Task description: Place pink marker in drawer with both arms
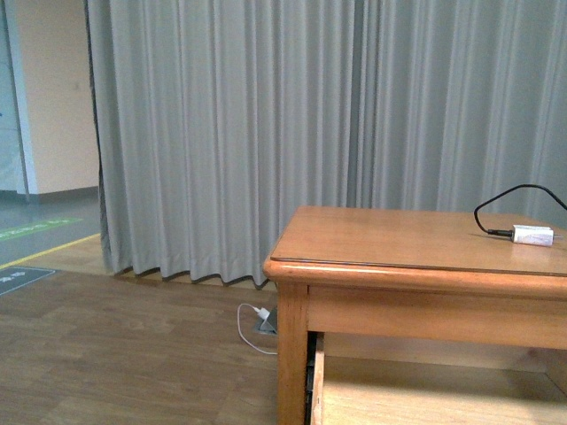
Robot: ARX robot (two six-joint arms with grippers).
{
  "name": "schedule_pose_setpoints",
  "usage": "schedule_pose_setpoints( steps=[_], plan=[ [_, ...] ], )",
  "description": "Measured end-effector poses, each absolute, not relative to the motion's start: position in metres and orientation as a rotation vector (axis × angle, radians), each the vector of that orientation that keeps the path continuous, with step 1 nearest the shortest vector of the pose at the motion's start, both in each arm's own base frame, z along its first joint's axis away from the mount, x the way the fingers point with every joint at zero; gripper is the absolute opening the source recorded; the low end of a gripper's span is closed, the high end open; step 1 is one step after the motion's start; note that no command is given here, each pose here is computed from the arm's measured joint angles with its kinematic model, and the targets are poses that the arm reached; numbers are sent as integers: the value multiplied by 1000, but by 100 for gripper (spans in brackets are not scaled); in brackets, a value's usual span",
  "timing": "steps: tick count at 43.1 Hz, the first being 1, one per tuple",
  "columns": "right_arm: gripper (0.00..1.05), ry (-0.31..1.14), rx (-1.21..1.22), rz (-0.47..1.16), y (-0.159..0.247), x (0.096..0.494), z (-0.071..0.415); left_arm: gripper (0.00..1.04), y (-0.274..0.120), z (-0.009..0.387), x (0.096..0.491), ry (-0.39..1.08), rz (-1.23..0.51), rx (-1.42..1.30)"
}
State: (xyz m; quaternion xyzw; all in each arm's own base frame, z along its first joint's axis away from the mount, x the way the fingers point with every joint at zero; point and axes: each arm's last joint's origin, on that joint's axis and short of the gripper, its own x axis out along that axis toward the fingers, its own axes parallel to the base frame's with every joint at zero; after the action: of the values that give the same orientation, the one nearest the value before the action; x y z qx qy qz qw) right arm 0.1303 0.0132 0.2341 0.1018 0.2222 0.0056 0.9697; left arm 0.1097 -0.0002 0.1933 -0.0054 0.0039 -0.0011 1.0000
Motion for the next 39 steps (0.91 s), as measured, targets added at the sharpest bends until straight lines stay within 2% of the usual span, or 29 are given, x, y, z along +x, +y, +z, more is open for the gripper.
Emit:
schedule_pose_setpoints(
  steps=[24,39],
  plan=[
    [96,449,206,12,13,130,234,4,0,170,97,-2,-2,-7],
    [96,449,206,12,13,130,234,4,0,171,96,-17,-1,-5]
  ],
)
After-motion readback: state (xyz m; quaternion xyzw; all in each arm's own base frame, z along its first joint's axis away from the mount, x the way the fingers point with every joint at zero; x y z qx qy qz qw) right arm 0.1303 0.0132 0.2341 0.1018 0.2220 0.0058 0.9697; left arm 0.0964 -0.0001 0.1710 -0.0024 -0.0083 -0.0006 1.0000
